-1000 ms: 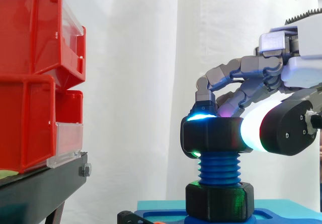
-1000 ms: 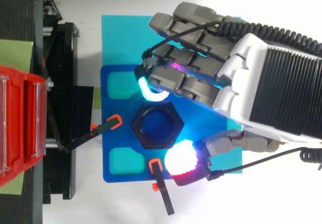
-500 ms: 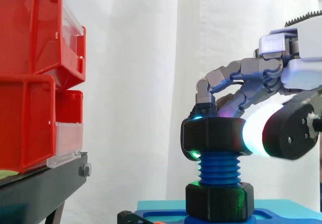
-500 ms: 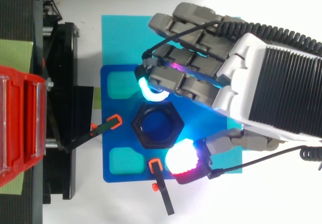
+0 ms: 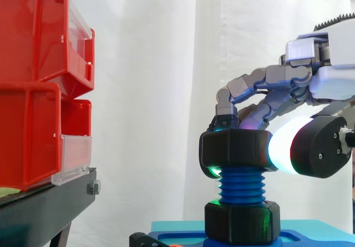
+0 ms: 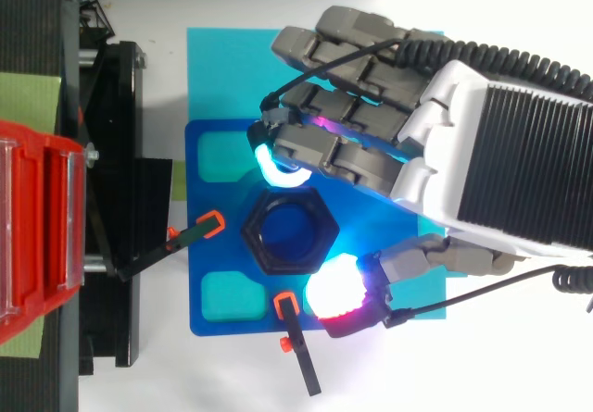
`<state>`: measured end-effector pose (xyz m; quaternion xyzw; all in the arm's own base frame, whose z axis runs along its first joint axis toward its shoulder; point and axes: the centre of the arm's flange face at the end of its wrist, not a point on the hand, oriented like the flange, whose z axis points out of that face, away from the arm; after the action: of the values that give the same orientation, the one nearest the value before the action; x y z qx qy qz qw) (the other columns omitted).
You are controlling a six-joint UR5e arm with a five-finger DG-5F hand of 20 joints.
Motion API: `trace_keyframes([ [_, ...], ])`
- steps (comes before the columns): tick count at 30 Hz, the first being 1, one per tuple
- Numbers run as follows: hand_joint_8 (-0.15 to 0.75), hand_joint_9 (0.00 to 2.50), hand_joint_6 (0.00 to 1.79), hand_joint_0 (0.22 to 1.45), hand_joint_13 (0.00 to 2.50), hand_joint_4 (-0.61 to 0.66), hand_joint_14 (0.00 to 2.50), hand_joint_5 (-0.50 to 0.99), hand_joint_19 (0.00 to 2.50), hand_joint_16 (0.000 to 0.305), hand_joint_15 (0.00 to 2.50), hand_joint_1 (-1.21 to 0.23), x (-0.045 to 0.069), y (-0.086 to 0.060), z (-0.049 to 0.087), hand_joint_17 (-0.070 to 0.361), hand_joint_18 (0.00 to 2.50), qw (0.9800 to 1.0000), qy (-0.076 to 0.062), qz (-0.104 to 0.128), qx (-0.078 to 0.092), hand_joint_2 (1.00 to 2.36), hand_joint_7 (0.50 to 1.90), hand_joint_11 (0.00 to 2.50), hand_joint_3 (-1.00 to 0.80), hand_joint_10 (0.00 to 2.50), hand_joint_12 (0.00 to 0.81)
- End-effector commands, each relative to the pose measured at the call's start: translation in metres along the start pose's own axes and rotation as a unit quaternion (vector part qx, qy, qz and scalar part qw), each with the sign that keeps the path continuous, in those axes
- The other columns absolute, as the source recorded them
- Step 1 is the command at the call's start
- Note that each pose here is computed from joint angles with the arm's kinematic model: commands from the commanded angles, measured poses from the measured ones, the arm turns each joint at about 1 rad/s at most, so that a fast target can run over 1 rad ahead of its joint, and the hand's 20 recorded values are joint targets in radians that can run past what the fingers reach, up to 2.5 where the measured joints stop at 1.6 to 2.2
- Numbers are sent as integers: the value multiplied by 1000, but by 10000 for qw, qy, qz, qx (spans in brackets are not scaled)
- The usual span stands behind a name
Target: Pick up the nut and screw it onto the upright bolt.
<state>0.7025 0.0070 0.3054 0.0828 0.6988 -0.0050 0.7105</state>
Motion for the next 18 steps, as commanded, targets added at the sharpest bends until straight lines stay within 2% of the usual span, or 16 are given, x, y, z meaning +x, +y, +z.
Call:
trace_keyframes([
  [1, 327, 568, 520, 520, 510, 309, 0, -158, 43, 48, 0, -568, 1, 0, 0, 108, 473, 10000, 14, -11, -17, 1000, 1328, 94, -500, 6, 377],
  [3, 325, 564, 500, 512, 508, 309, 0, -154, 48, 48, 0, -562, -1, 1, 0, 109, 471, 10000, 9, -1, -33, 1000, 1335, 75, -500, 3, 378],
  [10, 329, 536, 503, 474, 482, 330, 0, -186, 38, 53, 0, -498, -1, -7, 0, 119, 453, 10000, 68, -23, -50, 1000, 1077, 58, -500, 2, 398],
  [16, 325, 515, 504, 458, 460, 309, 0, -207, 30, 55, 0, -458, -1, -11, 0, 124, 434, 9999, 100, -22, -139, 1000, 953, 31, -500, 0, 406],
  [18, 325, 506, 503, 454, 444, 298, 0, -213, 30, 56, 0, -452, -5, -12, 2, 125, 430, 9999, 71, -20, -142, 1000, 914, 16, -500, 0, 407],
])
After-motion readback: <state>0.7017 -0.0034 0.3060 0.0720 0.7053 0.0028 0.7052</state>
